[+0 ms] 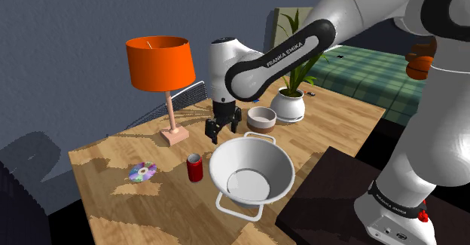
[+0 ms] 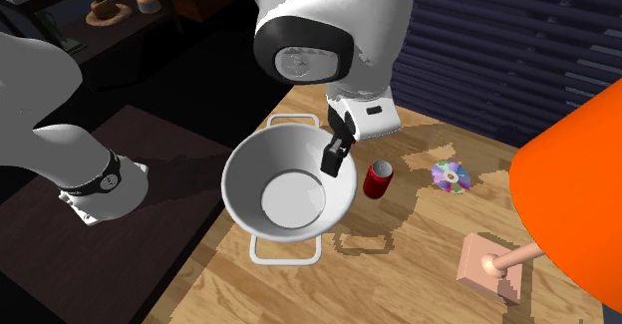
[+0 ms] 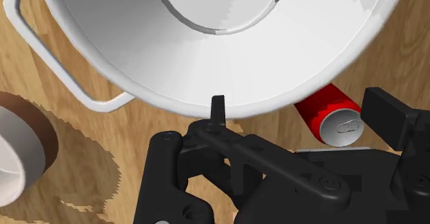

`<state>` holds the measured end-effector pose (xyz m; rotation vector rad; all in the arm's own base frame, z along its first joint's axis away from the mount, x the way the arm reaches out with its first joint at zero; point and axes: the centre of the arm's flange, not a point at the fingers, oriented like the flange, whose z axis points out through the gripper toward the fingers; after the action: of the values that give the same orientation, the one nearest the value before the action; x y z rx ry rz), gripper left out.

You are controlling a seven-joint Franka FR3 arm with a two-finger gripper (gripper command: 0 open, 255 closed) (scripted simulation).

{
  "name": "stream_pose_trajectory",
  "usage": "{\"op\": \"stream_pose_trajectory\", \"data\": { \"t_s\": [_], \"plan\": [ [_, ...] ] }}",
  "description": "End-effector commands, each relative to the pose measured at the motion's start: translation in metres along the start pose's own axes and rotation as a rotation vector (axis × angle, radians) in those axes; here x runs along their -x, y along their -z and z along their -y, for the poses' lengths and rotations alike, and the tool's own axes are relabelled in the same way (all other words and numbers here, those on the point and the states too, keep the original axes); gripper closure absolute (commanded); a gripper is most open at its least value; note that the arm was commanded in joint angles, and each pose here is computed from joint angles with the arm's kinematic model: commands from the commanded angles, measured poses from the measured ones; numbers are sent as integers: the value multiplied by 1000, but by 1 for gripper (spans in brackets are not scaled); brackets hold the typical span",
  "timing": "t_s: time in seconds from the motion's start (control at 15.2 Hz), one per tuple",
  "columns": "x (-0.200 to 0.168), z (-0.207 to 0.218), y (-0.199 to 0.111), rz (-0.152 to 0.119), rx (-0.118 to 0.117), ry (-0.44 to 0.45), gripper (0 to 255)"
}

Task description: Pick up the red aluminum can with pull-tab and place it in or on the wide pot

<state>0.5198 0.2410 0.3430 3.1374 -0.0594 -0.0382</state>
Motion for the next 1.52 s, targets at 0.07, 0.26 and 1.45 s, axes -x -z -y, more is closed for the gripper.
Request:
{"op": "stream_pose_trajectory", "data": {
  "t_s": [0.07, 0.26, 1.45],
  "plan": [
    [-25, 22, -26, -6, 0, 6, 0],
    [-47, 44, -50, -12, 0, 12, 0],
    [-93, 89, -139, -23, 0, 25, 0]
  ]
}}
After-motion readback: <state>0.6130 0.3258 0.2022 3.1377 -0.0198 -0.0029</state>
